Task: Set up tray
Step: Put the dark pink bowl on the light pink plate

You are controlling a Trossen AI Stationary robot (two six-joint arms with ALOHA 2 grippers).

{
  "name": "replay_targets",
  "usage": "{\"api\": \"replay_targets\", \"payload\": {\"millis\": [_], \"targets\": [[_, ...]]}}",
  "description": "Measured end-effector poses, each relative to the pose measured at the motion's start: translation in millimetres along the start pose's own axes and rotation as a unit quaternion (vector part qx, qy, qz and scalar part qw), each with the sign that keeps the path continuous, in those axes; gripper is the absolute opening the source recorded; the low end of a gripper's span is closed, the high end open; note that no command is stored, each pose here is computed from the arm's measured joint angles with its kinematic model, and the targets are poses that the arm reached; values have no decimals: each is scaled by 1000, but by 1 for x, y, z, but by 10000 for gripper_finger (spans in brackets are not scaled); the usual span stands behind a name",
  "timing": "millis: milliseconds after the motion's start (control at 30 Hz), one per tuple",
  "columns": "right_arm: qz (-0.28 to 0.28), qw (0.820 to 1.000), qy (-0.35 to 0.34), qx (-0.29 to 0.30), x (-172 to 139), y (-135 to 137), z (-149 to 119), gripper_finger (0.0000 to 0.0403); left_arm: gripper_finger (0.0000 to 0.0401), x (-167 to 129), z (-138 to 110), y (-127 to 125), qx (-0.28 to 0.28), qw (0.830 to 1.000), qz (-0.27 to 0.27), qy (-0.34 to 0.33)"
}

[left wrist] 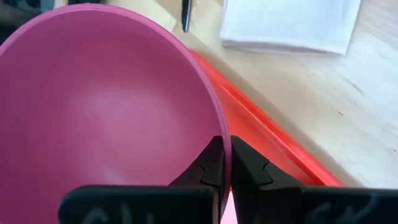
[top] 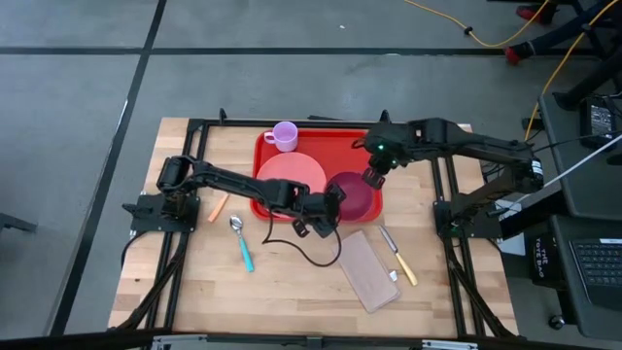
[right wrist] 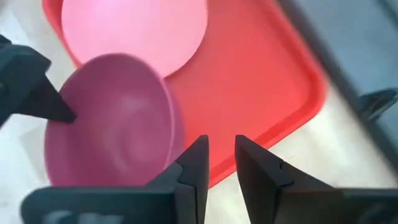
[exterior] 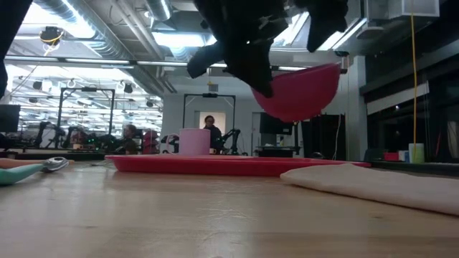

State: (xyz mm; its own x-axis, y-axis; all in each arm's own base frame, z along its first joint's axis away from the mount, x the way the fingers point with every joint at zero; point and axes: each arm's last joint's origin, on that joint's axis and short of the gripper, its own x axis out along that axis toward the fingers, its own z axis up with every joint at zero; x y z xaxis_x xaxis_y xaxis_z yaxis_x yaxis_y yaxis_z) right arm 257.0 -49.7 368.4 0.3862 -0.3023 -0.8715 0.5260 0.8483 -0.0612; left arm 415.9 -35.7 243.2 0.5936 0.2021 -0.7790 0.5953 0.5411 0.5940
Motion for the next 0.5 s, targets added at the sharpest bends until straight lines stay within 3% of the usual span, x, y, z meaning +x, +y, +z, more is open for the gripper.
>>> {"api": "replay_targets", "payload": {"millis": [200,500], "targets": [[8,997,-72,-34,-13,-1,-6,75,2,-14,-8,-3,-35,998,-38,21],[43,977,-198,-70,-5,1,-41,7,2,-44,-19,-1,-118,990,-74,22]]}}
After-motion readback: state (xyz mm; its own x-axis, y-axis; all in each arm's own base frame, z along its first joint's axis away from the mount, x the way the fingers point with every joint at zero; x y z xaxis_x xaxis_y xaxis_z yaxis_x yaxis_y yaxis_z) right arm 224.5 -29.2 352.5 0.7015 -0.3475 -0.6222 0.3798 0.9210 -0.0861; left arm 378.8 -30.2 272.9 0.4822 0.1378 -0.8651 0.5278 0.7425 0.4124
